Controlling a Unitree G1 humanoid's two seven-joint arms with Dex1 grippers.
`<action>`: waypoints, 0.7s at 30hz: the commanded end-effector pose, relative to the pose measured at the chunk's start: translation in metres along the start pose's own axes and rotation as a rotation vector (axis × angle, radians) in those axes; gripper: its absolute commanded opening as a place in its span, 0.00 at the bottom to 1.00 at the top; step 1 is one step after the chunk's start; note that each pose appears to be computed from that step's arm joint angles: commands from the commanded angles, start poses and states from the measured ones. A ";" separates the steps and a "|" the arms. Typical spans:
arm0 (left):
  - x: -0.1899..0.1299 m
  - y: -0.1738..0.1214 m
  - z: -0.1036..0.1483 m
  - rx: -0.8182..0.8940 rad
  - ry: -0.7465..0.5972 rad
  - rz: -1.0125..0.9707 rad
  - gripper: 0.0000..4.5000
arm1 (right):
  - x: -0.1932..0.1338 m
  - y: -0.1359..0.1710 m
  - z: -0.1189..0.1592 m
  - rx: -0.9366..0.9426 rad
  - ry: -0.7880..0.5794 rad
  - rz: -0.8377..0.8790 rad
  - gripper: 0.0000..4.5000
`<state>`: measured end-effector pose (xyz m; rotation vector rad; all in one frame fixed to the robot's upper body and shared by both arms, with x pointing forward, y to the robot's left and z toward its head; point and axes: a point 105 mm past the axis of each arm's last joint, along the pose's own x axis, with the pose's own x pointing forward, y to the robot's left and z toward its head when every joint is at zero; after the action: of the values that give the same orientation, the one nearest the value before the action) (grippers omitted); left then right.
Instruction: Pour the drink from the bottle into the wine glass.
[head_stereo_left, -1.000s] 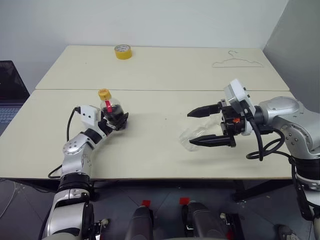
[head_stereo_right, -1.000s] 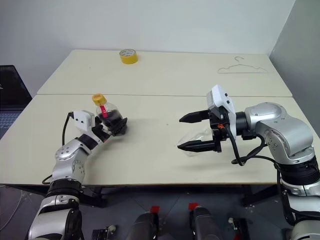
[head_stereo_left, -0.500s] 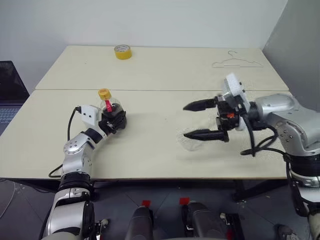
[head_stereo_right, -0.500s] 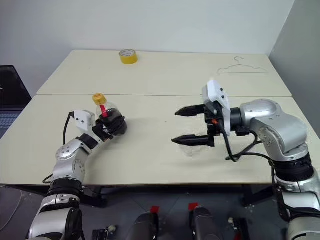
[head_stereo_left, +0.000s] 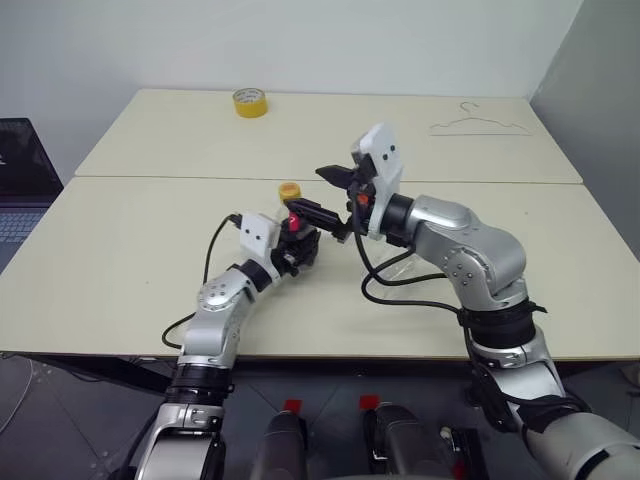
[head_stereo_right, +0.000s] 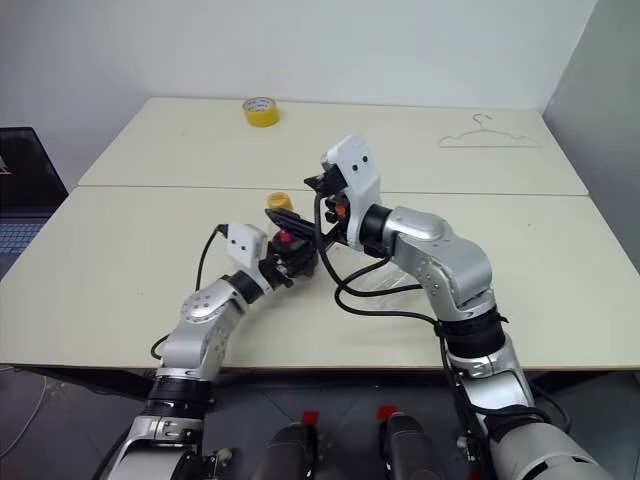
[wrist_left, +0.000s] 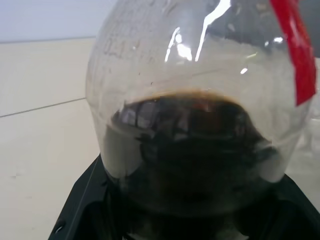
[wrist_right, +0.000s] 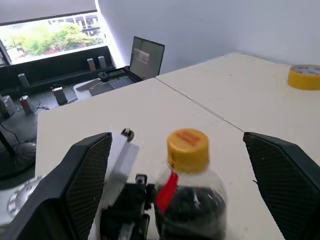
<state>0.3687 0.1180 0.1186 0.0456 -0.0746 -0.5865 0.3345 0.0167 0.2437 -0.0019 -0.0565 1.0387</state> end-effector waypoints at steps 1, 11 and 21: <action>0.004 -0.009 0.015 0.054 -0.049 0.008 0.56 | 0.003 -0.005 0.013 -0.034 -0.019 -0.070 1.00; 0.004 -0.017 0.008 0.064 -0.028 -0.025 0.56 | 0.012 -0.008 0.000 0.009 0.011 -0.115 1.00; 0.005 -0.024 0.001 0.077 -0.020 -0.037 0.56 | 0.021 -0.008 -0.010 0.026 0.054 -0.129 0.96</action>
<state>0.3625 0.1019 0.1131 0.1059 -0.0872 -0.6003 0.3564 0.0259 0.2198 0.0034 0.0587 0.8949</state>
